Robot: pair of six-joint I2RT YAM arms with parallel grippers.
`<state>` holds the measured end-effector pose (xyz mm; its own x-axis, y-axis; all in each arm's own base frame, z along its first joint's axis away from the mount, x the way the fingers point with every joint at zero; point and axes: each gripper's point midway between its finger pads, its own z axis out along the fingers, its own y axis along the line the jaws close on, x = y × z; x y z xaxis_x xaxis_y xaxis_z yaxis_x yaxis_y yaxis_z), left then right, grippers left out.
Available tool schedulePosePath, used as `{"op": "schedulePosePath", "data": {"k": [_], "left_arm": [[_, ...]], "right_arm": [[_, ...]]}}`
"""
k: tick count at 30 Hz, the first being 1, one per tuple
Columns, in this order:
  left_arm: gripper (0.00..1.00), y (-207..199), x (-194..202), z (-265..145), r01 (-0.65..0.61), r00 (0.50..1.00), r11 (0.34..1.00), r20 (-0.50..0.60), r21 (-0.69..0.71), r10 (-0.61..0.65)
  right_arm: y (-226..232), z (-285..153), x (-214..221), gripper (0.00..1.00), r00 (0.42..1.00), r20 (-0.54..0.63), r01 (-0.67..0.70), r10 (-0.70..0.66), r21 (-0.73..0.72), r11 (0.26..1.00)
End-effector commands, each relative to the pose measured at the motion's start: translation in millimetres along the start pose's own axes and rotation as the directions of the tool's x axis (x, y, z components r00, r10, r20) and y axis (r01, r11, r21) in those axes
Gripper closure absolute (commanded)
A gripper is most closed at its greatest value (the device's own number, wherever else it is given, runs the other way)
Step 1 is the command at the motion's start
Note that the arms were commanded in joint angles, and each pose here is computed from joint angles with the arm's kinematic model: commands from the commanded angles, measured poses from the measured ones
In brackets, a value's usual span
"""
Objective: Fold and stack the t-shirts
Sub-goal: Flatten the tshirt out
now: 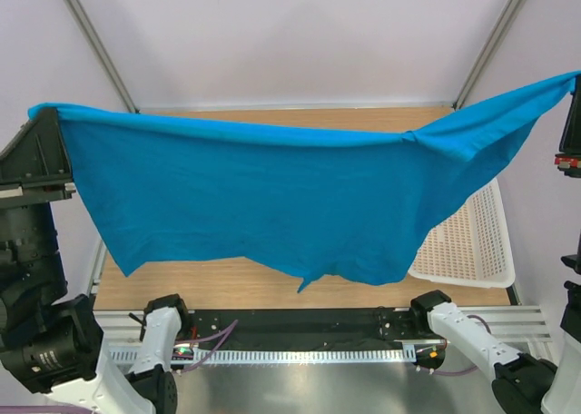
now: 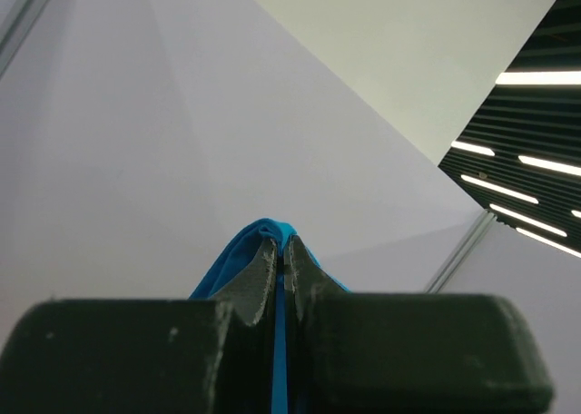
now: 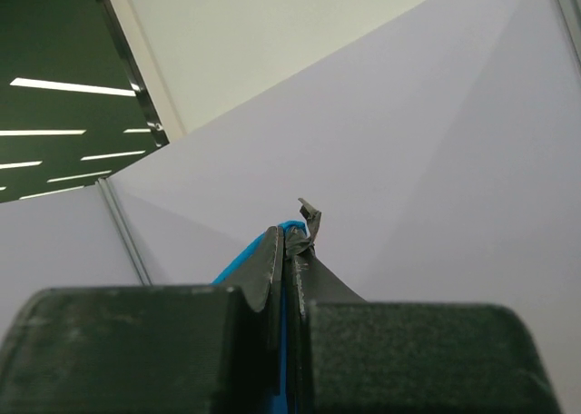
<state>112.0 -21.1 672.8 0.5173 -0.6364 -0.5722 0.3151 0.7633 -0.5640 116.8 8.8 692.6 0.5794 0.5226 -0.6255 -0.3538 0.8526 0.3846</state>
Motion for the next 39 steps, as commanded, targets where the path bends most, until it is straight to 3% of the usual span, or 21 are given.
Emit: {"op": "schedulePosePath", "data": {"k": [1, 3, 9, 17, 19, 21, 24, 30, 31, 35, 39], "left_arm": [[1.0, 57, 36, 24, -0.002, 0.997, 0.991, -0.07, -0.137, -0.008], [1.0, 100, 74, 31, 0.001, 0.988, 0.974, -0.15, -0.226, -0.036], [1.0, 225, 173, 16, -0.054, 0.947, 0.887, -0.306, -0.459, -0.101], [1.0, 347, 271, -2, -0.175, 0.876, 0.769, -0.453, -0.615, -0.163], [1.0, 369, 289, 2, -0.177, 0.875, 0.766, -0.455, -0.619, -0.165], [1.0, 408, 326, -12, -0.219, 0.832, 0.721, -0.512, -0.658, -0.215], [1.0, 447, 365, -16, -0.27, 0.772, 0.69, -0.58, -0.671, -0.261], [1.0, 482, 397, 6, -0.283, 0.729, 0.697, -0.62, -0.659, -0.291], [1.0, 492, 404, 4, -0.287, 0.718, 0.687, -0.625, -0.668, -0.307], [1.0, 506, 414, 16, -0.271, 0.701, 0.691, -0.629, -0.67, -0.335], [1.0, 511, 419, 19, -0.253, 0.67, 0.694, -0.639, -0.674, -0.377]], "right_arm": [[-10, 34, 52, 0.99, 0.998, -0.065, -0.019, 0.021, 0.041, 0.999], [-16, 45, 81, 0.99, 0.993, -0.117, -0.012, 0.019, 0.057, 0.998], [-59, 65, 232, 0.99, 0.936, -0.352, 0.025, 0.032, 0.156, 0.988], [-101, 78, 397, 0.99, 0.838, -0.544, 0.078, 0.036, 0.184, 0.98], [-115, 77, 445, 0.99, 0.807, -0.59, 0.094, 0.035, 0.188, 0.978], [-132, 69, 497, 0.99, 0.756, -0.654, 0.129, 0.026, 0.189, 0.973], [-147, 74, 544, 0.99, 0.724, -0.689, 0.153, 0.021, 0.19, 0.97], [-160, 80, 600, 0.99, 0.666, -0.746, 0.187, -0.005, 0.161, 0.969], [-168, 71, 618, 0.99, 0.632, -0.775, 0.204, -0.006, 0.158, 0.966], [-169, 76, 625, 0.99, 0.622, -0.783, 0.206, 0.0, 0.163, 0.965], [-174, 65, 625, 0.99, 0.565, -0.825, 0.247, 0.004, 0.174, 0.953]]}}
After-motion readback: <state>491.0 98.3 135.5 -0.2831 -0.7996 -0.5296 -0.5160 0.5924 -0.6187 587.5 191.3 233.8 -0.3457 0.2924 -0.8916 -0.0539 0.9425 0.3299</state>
